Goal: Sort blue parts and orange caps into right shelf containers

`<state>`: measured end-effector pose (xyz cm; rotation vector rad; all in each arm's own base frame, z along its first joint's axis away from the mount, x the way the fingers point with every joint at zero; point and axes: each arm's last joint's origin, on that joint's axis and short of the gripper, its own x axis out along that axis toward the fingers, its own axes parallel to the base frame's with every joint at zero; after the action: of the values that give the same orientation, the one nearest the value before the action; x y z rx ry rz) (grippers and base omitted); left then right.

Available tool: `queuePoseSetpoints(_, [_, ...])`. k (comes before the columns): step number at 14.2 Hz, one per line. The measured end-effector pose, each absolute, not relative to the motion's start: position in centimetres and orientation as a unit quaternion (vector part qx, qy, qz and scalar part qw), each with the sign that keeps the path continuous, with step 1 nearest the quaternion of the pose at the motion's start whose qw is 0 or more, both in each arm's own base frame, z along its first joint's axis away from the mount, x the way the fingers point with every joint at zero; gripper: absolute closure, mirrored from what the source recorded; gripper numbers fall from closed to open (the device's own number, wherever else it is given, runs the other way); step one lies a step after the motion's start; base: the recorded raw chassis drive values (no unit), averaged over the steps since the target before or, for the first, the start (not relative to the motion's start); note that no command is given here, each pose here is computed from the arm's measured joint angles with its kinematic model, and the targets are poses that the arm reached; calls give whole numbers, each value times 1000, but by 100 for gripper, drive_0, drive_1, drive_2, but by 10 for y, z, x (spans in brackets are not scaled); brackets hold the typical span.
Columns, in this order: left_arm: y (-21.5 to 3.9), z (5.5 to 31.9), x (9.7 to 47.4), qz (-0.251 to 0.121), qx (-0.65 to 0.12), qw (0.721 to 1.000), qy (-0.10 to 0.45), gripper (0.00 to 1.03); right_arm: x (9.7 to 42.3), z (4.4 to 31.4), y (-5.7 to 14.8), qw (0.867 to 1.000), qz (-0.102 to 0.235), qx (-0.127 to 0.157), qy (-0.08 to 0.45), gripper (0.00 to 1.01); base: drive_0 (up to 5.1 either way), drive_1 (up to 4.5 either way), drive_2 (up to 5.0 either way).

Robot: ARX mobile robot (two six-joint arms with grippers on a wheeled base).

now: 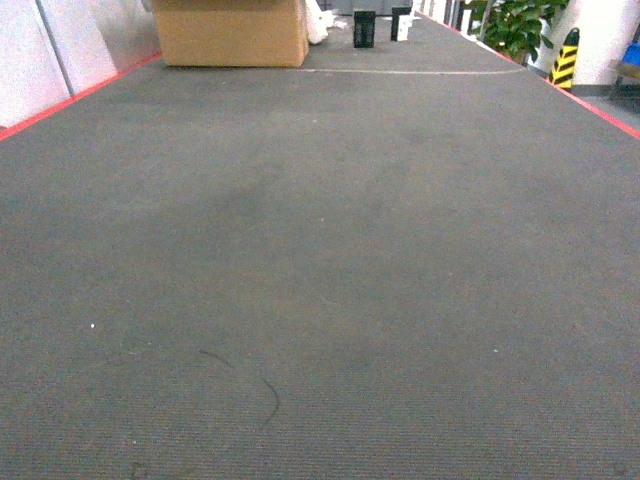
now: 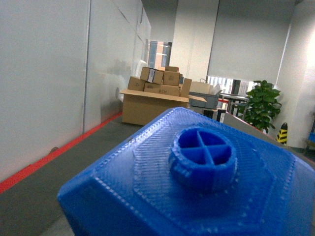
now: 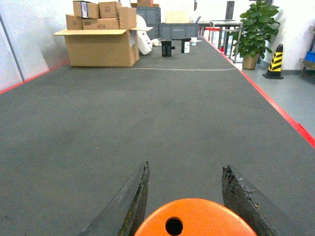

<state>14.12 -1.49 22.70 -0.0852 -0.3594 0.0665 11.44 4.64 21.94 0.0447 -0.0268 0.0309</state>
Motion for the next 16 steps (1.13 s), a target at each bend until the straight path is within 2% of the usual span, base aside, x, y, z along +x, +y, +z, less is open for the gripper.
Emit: queuePoseSetpoints(16, [-15,227,141,33,-42,983,-178,43,114,219,46,999,17,24,-13,61,0,0,0])
